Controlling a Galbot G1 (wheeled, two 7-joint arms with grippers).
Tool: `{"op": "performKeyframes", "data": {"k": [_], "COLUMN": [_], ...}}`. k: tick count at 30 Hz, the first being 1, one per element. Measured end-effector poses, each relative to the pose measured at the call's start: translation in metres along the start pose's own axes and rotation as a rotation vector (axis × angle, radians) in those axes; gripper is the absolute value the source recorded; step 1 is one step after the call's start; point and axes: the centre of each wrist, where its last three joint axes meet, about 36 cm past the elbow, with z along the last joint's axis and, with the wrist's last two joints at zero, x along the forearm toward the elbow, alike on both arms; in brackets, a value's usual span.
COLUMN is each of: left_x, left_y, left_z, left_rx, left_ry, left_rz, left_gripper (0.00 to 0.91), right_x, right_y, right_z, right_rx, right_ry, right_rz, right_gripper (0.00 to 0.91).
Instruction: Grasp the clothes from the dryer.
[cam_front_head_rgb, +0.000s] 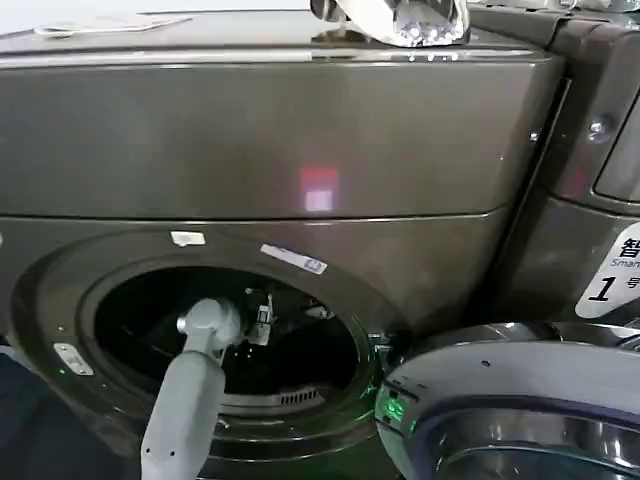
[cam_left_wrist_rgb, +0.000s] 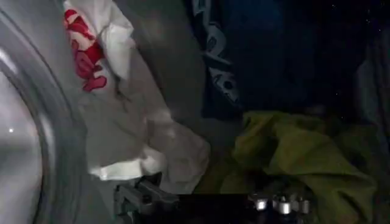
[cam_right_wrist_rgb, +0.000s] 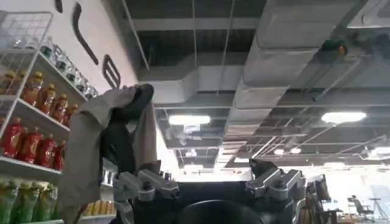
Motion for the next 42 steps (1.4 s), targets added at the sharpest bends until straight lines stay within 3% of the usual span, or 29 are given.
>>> {"op": "performKeyframes", "data": {"k": [1, 2, 30, 34, 42], "left_x": [0.000, 0.000, 0.002, 0.006, 0.020], "left_y": [-0.001, -0.001, -0.006, -0.003, 0.003], "left_z": [0.001, 0.002, 0.019, 0.018, 0.017], "left_rx": [0.001, 0.003, 0.105, 0.132, 0.268], "left_ry": [0.000, 0.000, -0.053, -0.092, -0.229], "left_rz": [0.001, 0.003, -0.002, -0.060, -0.313], "left_gripper": [0.023, 0.000, 0.000, 0.000, 0.000], "right_x": [0.000, 0.000, 0.001, 0.001, 0.003], "right_y": [0.001, 0.001, 0.008, 0.009, 0.013], "right_z": [0.000, 0.000, 0.005, 0.006, 0.009], "right_rx": [0.000, 0.000, -0.005, -0.005, -0.004], "right_ry": [0.000, 0.001, 0.008, 0.009, 0.012], "right_rz": [-0.001, -0.002, -0.016, -0.020, -0.031], "right_gripper": [0.907, 0.907, 0.907, 0.907, 0.907]}}
